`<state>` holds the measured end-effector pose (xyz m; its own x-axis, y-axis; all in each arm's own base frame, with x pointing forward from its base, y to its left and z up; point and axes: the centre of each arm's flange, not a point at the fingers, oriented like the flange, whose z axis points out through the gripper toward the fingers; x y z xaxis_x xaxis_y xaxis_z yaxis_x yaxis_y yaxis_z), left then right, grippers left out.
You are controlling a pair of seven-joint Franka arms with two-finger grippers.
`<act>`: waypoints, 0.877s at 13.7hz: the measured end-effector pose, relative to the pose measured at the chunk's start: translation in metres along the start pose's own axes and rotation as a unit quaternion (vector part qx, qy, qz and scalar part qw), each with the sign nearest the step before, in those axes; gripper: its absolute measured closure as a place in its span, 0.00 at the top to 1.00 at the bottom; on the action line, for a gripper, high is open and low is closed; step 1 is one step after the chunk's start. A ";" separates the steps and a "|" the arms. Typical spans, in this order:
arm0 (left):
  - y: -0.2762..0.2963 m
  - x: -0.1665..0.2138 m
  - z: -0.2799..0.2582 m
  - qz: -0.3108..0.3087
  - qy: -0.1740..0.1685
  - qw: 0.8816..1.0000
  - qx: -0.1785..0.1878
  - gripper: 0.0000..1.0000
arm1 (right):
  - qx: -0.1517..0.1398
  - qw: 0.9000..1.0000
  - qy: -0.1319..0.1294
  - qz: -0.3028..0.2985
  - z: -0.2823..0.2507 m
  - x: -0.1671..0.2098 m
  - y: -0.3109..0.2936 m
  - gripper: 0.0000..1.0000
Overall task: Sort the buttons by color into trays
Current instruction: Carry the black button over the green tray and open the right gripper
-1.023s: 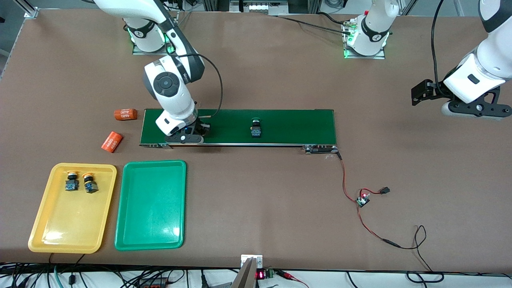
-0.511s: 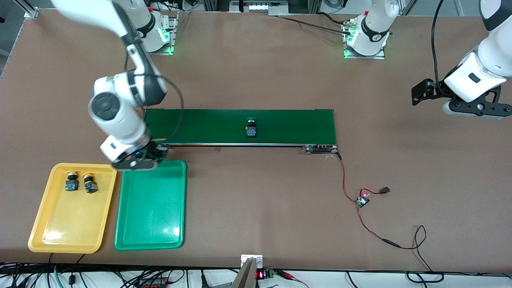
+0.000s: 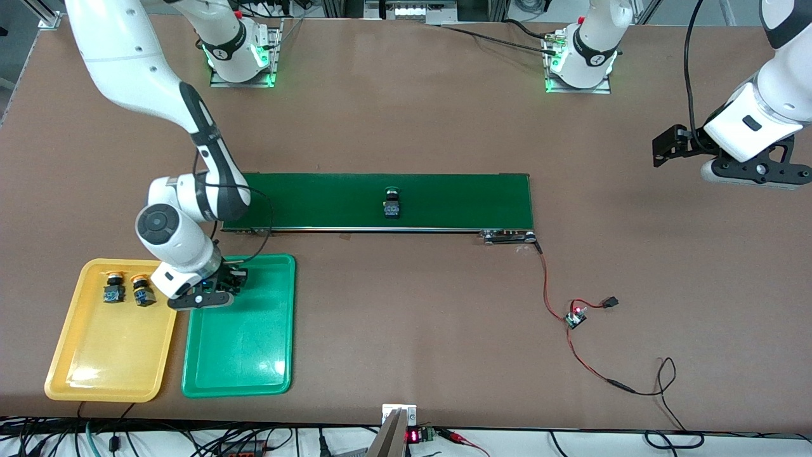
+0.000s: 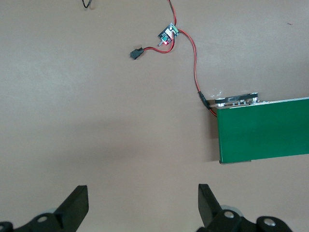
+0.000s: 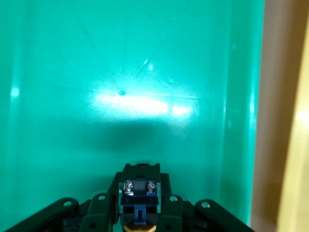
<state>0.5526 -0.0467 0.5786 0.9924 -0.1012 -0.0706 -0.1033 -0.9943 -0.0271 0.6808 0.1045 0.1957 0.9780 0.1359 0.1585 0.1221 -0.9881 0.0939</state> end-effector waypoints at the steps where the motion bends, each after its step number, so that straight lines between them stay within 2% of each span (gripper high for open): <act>1: 0.000 0.000 0.000 0.000 0.000 1.000 -0.001 1.00 | -0.003 1.000 0.002 -0.005 0.007 0.000 0.000 0.33; 2: 0.001 0.000 0.000 0.000 -0.001 1.000 -0.005 1.00 | -0.005 1.000 0.005 -0.005 0.005 0.003 0.003 0.34; 3: 0.002 -0.001 0.001 0.000 -0.004 1.000 -0.010 1.00 | -0.006 1.000 0.007 -0.004 0.004 0.004 0.006 0.39; 7: 0.000 -0.003 0.001 -0.005 -0.012 1.000 -0.023 1.00 | -0.005 1.000 0.018 -0.001 -0.010 0.011 0.008 0.78; 9: 0.000 -0.003 -0.001 -0.005 -0.011 1.000 -0.023 1.00 | -0.003 1.000 0.015 0.004 -0.030 0.013 0.006 0.98; 12: 0.000 -0.003 -0.003 -0.004 -0.008 1.000 -0.023 1.00 | 0.012 0.999 -0.021 0.041 -0.075 -0.004 -0.019 1.00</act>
<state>0.5501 -0.0470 0.5822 0.9920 -0.0927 -0.0858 -0.0915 -0.9956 0.0183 0.6615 0.1286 0.2671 0.9911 0.0510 0.1228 0.0441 -0.9973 0.0579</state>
